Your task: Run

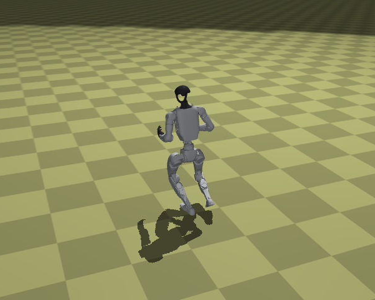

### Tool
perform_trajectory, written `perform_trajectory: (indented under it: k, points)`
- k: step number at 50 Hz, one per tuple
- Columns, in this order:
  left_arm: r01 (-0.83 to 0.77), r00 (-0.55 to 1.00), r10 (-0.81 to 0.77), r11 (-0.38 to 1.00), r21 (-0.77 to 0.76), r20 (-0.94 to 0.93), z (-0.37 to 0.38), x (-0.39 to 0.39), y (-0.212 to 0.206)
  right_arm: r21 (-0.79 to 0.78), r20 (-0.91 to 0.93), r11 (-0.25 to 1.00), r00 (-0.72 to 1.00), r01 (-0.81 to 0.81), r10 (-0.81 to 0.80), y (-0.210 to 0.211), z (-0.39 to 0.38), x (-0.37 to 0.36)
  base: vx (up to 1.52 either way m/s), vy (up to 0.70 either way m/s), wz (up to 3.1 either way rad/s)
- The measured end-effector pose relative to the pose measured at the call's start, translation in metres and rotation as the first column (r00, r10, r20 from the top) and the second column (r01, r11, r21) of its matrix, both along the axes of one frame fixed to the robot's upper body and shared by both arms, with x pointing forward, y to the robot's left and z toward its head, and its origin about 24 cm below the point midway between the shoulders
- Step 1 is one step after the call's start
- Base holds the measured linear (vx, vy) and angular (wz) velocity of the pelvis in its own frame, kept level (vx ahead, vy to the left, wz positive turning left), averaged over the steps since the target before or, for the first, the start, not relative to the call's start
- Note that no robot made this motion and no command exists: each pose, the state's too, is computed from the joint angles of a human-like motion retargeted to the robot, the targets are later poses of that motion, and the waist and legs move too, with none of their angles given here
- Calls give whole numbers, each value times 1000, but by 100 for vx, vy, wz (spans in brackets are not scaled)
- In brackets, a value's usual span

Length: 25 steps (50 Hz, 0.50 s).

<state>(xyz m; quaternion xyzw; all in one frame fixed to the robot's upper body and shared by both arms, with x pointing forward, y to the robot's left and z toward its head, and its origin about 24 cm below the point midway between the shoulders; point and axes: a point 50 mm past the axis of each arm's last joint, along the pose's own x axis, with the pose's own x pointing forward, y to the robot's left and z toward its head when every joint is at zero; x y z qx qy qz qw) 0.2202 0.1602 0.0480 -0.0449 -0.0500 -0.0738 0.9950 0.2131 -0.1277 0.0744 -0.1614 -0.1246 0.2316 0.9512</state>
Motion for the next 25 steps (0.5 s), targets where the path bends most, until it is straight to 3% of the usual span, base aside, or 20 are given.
perform_trajectory:
  k: [6, 12, 20, 25]
  points:
    - [108, 975, -110, 994, 24, 191, 38, 16, -18, -62, -165, 997, 984, 55, -65, -22, -36, -22, 122, -6, 53]
    - [214, 947, -205, 977, -11, 247, 49, 8, -28, -61, -243, 994, 965, 87, -100, -32, -47, -34, 114, -1, 35]
    - [172, 980, -165, 983, -60, 109, 26, 0, -18, -105, -156, 994, 986, 41, -57, -29, -29, -10, 106, -1, 119]
    - [161, 987, -160, 981, -113, 9, 8, -15, -4, -24, -102, 1000, 995, -9, 7, -11, -13, 5, 97, -2, 167]
